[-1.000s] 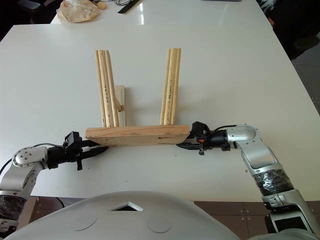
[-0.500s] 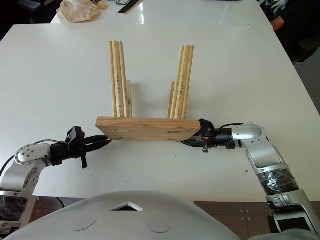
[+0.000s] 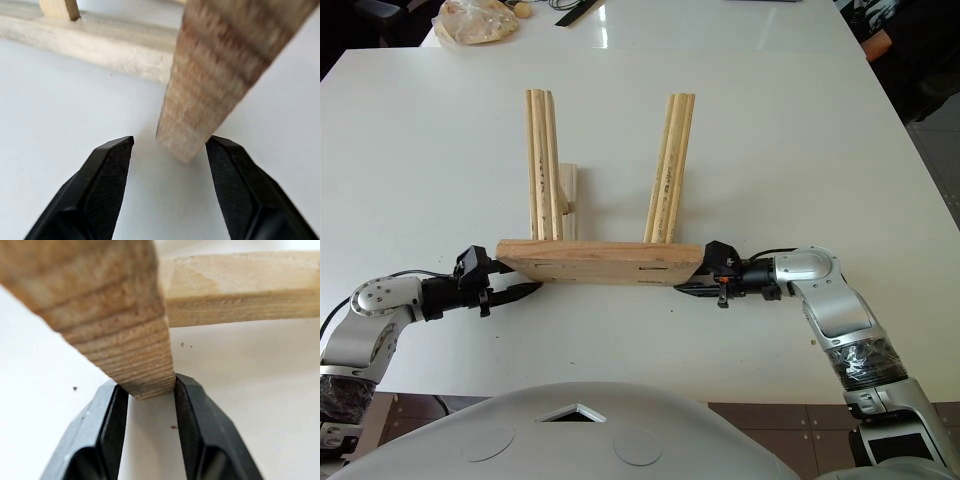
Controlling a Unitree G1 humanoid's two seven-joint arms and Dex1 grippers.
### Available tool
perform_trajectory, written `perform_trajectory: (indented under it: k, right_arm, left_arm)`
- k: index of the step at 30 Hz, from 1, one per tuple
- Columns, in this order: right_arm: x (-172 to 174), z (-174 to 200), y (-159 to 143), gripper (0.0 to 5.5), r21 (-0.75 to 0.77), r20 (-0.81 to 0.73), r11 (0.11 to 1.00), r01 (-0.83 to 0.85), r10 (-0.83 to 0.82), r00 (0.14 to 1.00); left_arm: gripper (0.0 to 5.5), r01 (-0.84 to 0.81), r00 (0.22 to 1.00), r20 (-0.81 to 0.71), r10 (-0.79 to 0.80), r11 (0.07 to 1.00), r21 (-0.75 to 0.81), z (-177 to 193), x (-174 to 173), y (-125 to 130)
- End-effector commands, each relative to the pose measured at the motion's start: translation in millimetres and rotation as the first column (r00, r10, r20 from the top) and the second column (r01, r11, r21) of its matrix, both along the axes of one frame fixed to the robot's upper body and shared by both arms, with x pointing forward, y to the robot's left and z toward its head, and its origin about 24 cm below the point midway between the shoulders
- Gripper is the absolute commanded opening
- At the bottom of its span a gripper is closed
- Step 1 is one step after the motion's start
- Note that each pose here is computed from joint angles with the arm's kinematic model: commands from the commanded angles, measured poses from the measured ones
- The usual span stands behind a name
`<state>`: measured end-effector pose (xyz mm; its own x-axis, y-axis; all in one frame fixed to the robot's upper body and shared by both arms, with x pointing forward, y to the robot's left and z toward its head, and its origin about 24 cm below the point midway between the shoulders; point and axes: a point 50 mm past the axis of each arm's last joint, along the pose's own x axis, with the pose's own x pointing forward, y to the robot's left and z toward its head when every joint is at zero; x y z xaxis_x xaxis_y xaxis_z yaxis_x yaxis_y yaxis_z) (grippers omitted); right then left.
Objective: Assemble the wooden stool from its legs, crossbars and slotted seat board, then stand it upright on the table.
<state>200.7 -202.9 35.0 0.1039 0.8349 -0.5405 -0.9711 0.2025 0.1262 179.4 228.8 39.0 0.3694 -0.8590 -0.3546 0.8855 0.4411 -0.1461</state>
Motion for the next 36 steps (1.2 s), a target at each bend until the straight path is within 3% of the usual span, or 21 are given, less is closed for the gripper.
perform_trajectory:
  k: [1, 8, 17, 21, 30, 36]
  right_arm:
    - [3.0, 4.8, 4.8, 1.32, 0.012, 0.015, 0.998, -0.054, 0.054, 0.998]
    - [6.1, 6.4, 7.1, 1.32, 0.008, 0.019, 0.997, -0.079, 0.078, 0.997]
    - [5.2, 4.2, 6.1, 1.32, 0.000, 0.019, 0.997, -0.078, 0.078, 0.997]
    - [6.8, 4.2, 5.9, 1.32, -0.007, 0.025, 0.997, -0.082, 0.083, 0.996]
    - [9.7, 4.2, 4.0, 1.32, -0.020, 0.034, 0.996, -0.089, 0.090, 0.995]
    - [10.2, 3.7, 2.9, 1.32, -0.027, 0.038, 0.996, -0.089, 0.090, 0.995]
  left_arm:
    - [2.76, 0.063, 0.998, -0.025, -0.066, 0.994, -0.088, 9.1, 1.8, -5.1]
    - [2.08, 0.108, 0.989, -0.092, -0.113, 0.993, -0.055, -0.7, -9.4, 2.1]
    - [2.00, 0.171, 0.983, -0.076, -0.169, 0.985, 0.027, -10.2, -14.1, -1.5]
    - [2.52, 0.166, 0.980, -0.122, -0.158, 0.985, 0.057, -15.4, -14.7, -2.4]
    - [3.84, 0.138, 0.989, -0.071, -0.133, 0.988, 0.071, -15.1, -9.8, -1.9]
    - [3.87, 0.135, 0.988, -0.079, -0.131, 0.989, 0.055, -14.3, -11.0, 0.9]
